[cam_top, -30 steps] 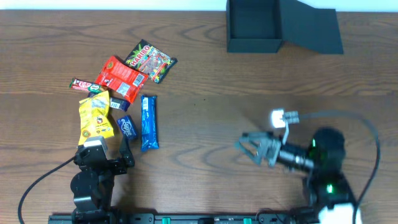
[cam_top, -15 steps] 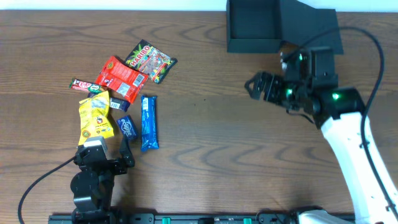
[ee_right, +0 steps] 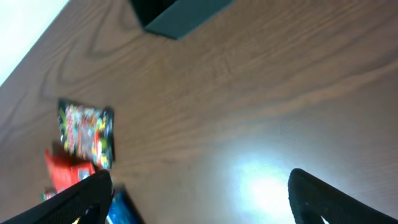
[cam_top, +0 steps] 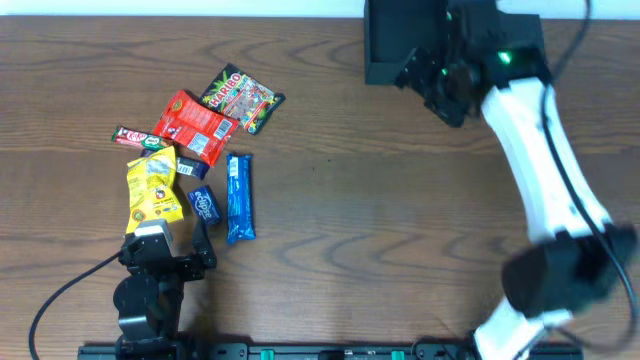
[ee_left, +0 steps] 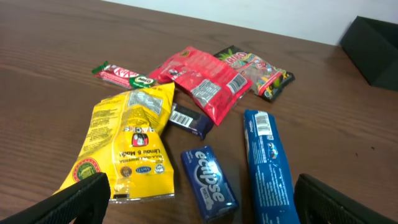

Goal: Pack container
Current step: 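Reach the right gripper to the green box's far edge and grip it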

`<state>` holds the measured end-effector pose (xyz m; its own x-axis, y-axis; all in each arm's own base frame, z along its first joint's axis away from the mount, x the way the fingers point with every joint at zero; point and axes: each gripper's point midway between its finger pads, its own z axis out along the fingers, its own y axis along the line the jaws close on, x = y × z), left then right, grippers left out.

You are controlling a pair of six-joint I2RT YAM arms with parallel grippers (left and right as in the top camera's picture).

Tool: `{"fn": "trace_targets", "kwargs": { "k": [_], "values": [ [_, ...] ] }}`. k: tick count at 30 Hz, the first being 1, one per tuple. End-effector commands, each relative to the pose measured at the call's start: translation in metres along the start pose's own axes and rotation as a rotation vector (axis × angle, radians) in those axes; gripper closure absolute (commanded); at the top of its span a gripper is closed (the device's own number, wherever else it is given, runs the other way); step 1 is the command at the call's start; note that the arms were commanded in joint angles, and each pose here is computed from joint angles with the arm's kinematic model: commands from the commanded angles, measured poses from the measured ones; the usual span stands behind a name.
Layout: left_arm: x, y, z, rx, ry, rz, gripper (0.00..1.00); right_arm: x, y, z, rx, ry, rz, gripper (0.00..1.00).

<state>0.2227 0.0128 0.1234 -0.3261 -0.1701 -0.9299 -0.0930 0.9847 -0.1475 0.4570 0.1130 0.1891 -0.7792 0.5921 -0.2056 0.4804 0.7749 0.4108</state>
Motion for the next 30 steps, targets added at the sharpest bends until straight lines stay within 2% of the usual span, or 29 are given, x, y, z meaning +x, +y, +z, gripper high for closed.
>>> {"fn": "trace_targets", "kwargs": {
  "k": [1,6,12,21,23,27,30],
  "values": [
    [0.009,0.002,0.003,-0.009,0.018,0.018,0.05,-0.027,0.007,0.025,0.028,-0.015,0.137,0.09],
    [0.009,0.002,0.003,-0.009,0.018,0.018,0.05,-0.073,0.007,0.074,-0.005,0.001,0.328,0.13],
    [0.009,0.002,0.003,-0.009,0.018,0.018,0.05,-0.099,-0.009,0.121,-0.057,0.084,0.473,0.17],
    [0.009,0.002,0.003,-0.009,0.018,0.018,0.05,-0.117,-0.028,0.153,-0.064,0.071,0.519,0.17],
    [0.009,0.002,0.003,-0.009,0.018,0.018,0.05,-0.118,-0.03,0.155,-0.06,0.069,0.524,0.23],
    [0.009,0.002,0.003,-0.009,0.018,0.018,0.05,-0.115,-0.033,0.16,-0.048,0.078,0.528,0.49],
    [0.009,0.002,0.003,-0.009,0.018,0.018,0.05,-0.113,-0.035,0.162,-0.037,0.081,0.528,0.63]
  ]
}}
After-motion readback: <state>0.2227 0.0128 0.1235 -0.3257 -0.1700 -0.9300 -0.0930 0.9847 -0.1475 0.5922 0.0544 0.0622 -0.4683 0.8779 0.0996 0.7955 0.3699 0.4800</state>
